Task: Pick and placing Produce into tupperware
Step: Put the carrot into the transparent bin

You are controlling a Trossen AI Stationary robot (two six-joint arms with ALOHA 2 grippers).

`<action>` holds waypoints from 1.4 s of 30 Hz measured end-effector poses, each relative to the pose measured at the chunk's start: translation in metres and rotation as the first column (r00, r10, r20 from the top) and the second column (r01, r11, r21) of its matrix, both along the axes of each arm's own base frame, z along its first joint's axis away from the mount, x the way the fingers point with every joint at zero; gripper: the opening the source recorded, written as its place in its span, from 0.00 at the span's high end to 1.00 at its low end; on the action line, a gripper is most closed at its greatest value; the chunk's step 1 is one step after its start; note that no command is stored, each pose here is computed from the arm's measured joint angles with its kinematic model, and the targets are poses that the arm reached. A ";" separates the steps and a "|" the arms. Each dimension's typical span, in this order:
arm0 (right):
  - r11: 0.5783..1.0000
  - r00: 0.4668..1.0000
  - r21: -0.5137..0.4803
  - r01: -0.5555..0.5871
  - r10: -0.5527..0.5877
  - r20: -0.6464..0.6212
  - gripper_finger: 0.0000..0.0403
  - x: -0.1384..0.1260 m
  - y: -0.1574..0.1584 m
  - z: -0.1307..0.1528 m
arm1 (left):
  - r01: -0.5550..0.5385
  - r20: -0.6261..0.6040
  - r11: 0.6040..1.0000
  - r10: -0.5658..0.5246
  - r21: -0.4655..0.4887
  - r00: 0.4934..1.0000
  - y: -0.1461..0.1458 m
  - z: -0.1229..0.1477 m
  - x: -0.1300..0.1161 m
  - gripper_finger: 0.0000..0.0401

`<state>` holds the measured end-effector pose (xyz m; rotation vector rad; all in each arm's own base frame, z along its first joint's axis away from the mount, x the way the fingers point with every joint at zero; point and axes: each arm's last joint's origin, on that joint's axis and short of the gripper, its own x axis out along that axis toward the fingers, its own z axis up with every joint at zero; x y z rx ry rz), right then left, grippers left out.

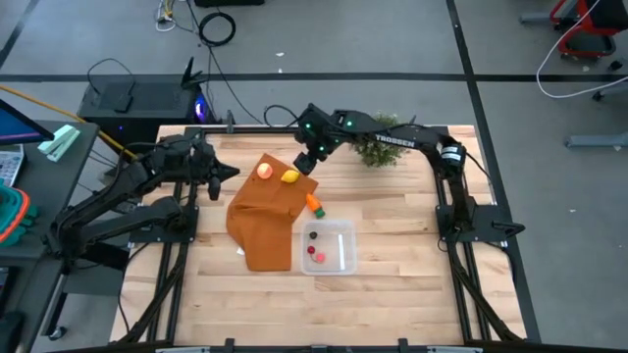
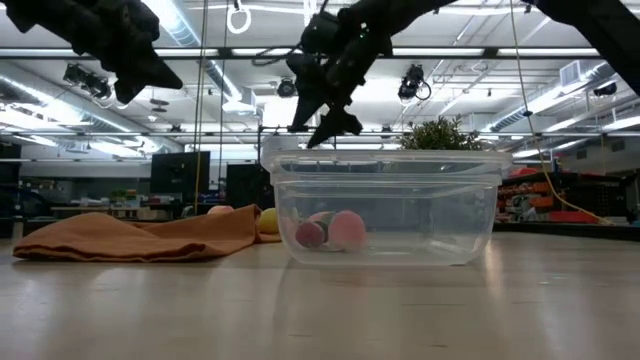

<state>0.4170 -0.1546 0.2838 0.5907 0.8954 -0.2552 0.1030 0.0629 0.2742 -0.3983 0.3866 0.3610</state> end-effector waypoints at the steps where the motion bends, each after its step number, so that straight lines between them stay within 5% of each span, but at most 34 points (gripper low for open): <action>1: 1.000 1.000 0.023 -0.008 0.008 -0.026 0.51 0.000 0.001 -0.004 | 0.000 0.000 1.000 0.000 0.000 1.000 0.000 0.000 0.000 0.95; 11: 0.995 0.992 0.104 -0.002 0.015 -0.125 0.53 0.014 0.034 -0.020 | 0.018 -0.037 0.999 -0.017 0.033 0.999 0.000 -0.002 -0.001 0.96; 15: 0.999 0.990 0.025 -0.023 0.026 -0.140 0.53 0.032 0.045 -0.013 | 0.017 -0.037 0.999 -0.016 0.034 0.999 0.000 -0.002 -0.001 0.97; 19: 1.000 0.968 -0.017 -0.012 0.007 -0.250 0.54 0.043 0.051 -0.010 | 0.027 -0.043 0.998 -0.025 0.050 0.999 0.000 -0.002 -0.001 0.97; 26: 0.993 0.908 0.065 0.095 -0.060 -0.416 0.52 0.043 0.053 -0.030 | 0.027 -0.048 0.999 -0.025 0.047 0.999 0.000 -0.003 -0.001 0.93; 33: 0.979 0.890 0.087 0.185 -0.129 -0.438 0.52 0.046 0.056 -0.037 | 0.030 -0.050 0.998 -0.027 0.051 0.998 0.000 -0.003 -0.001 0.96; 42: 0.991 0.869 0.065 0.121 -0.074 -0.489 0.48 0.053 0.064 -0.059 | 0.030 -0.051 0.998 -0.027 0.051 0.998 0.000 -0.003 -0.001 0.95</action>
